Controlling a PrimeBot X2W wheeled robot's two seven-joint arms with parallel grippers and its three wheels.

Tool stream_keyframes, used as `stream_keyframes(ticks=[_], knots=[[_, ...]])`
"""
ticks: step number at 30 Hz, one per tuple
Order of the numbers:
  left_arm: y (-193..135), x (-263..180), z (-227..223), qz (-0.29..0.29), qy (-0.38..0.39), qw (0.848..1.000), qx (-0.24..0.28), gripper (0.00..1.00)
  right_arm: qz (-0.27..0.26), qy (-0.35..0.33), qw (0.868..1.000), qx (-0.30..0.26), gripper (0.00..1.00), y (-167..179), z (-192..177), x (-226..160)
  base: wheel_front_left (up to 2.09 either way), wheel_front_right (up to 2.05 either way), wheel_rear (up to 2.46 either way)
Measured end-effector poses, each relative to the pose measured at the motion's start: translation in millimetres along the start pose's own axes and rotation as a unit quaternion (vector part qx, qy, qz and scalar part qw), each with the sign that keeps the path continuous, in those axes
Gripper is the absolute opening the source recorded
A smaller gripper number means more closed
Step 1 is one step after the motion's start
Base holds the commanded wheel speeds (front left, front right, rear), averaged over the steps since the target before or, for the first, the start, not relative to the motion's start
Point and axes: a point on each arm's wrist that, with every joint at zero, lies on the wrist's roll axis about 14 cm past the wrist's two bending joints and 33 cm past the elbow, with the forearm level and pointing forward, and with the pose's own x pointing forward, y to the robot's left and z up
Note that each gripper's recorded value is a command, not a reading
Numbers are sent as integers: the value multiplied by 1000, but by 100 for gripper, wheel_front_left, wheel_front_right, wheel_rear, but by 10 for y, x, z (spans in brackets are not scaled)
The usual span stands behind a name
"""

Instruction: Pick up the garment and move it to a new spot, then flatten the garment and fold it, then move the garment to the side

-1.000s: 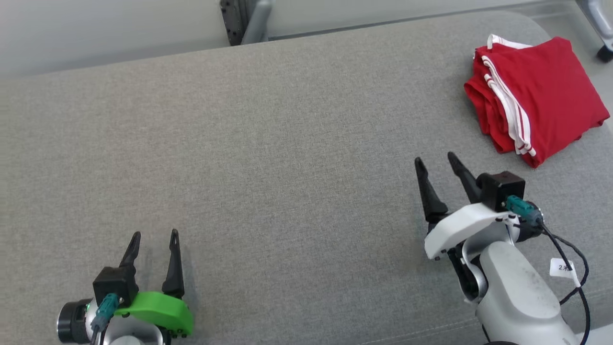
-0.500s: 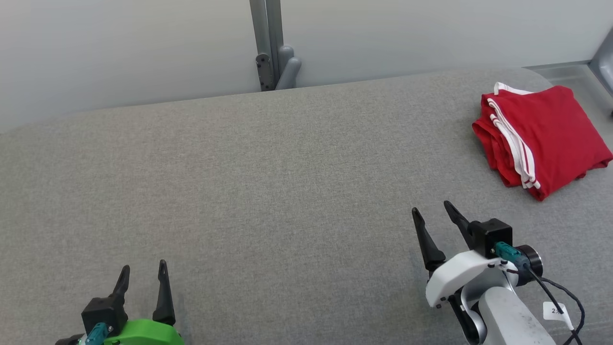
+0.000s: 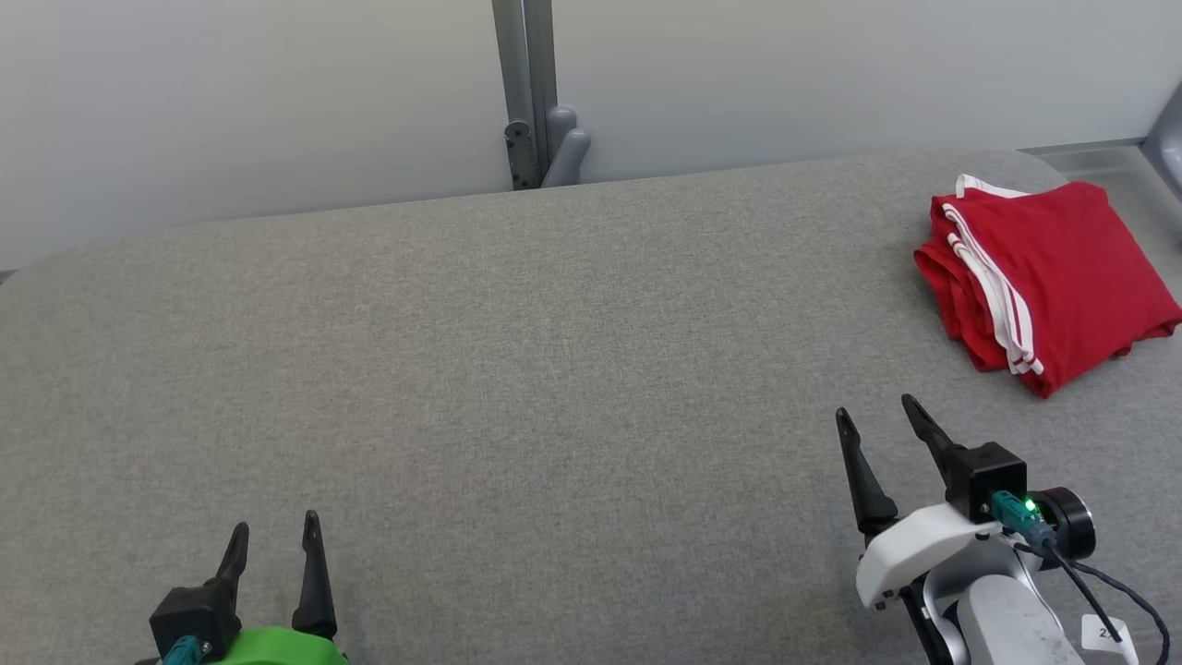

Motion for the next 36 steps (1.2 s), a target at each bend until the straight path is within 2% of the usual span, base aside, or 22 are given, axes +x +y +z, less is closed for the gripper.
stream_keyframes(ticks=[17, 29, 30, 36], knots=[[-73, 14, -30, -11, 4, 1000, -11, 100, 0, 5, 1000, 1, 100, 4, -41, -29, 0, 0, 0], [-6, -31, -79, -2, 11, 1000, -20, 100, 21, 16, 1000, 3, 100, 144, -115, 9, 0, 0, 0], [-7, -34, -97, -2, 14, 1000, -22, 0, 20, 19, 1000, 3, 0, 139, -130, 3, 0, 0, 0], [5, -81, -257, 6, 43, 998, -38, 0, 10, 61, 998, 25, 0, 129, -386, -122, 0, 0, 0]])
